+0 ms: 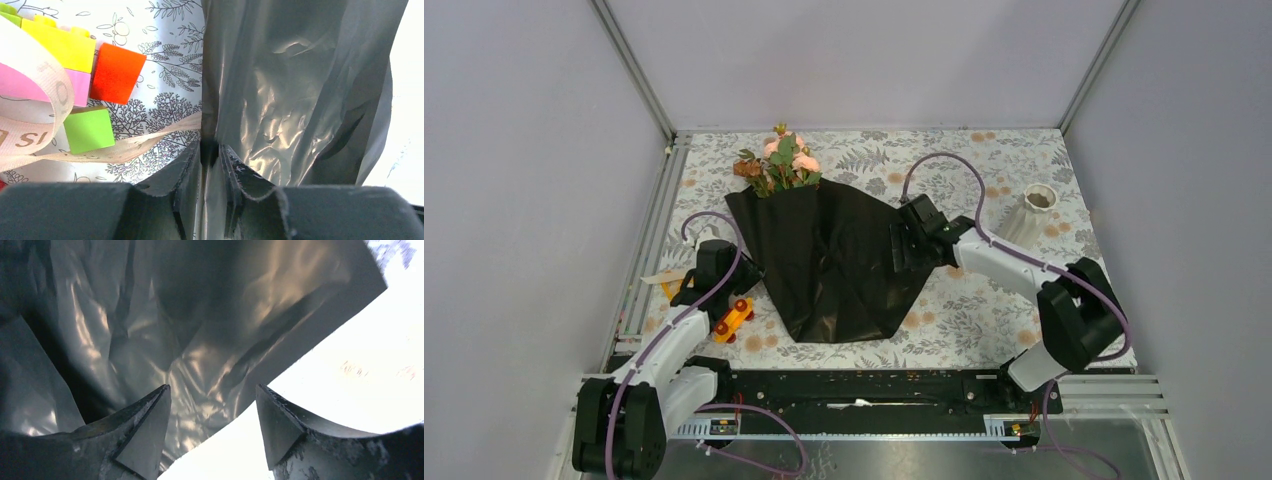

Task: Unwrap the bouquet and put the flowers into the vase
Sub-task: Unfold the wrapping paper at the center of the board.

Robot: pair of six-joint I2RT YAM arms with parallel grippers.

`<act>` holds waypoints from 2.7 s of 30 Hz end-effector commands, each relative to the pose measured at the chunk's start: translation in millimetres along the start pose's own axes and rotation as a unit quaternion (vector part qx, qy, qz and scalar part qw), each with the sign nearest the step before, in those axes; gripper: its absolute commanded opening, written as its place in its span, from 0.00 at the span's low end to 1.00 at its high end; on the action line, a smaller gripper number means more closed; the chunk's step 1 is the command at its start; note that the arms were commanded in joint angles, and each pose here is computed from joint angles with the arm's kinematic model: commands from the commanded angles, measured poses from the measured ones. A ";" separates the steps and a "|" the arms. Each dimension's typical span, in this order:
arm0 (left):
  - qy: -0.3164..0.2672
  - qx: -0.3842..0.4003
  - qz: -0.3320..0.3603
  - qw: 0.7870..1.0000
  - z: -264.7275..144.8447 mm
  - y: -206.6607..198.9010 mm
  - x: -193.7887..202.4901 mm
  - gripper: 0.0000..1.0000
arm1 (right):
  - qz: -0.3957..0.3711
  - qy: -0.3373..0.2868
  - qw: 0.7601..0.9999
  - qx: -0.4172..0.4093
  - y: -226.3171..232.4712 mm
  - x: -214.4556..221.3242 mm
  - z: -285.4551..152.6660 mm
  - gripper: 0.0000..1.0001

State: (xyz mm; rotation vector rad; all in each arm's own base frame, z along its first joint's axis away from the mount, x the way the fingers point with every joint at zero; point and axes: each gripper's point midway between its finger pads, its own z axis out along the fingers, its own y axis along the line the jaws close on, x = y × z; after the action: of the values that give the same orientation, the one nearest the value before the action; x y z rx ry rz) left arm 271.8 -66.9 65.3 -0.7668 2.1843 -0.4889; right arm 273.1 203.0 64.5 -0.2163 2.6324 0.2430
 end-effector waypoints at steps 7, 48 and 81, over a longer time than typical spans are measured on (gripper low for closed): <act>-0.037 0.035 -0.016 0.999 -7.5 -18.1 -19.3 0.23 | -0.003 -0.025 1.000 0.019 -28.5 -68.5 19.6 0.78; -0.009 0.027 -0.032 0.999 8.9 -7.7 -1.3 0.19 | -0.063 0.133 0.983 -0.112 -36.2 -116.0 87.1 0.56; -0.048 0.016 0.016 0.999 -18.1 -15.4 -28.6 0.67 | -0.041 0.065 0.997 -0.022 -57.7 -143.7 39.8 0.62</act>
State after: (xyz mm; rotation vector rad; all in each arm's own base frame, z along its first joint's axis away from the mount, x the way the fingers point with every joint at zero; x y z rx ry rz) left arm 266.7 -65.7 59.5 -0.7763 2.1845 -0.4914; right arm 420.4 178.6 29.6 -0.4518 2.8663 0.3121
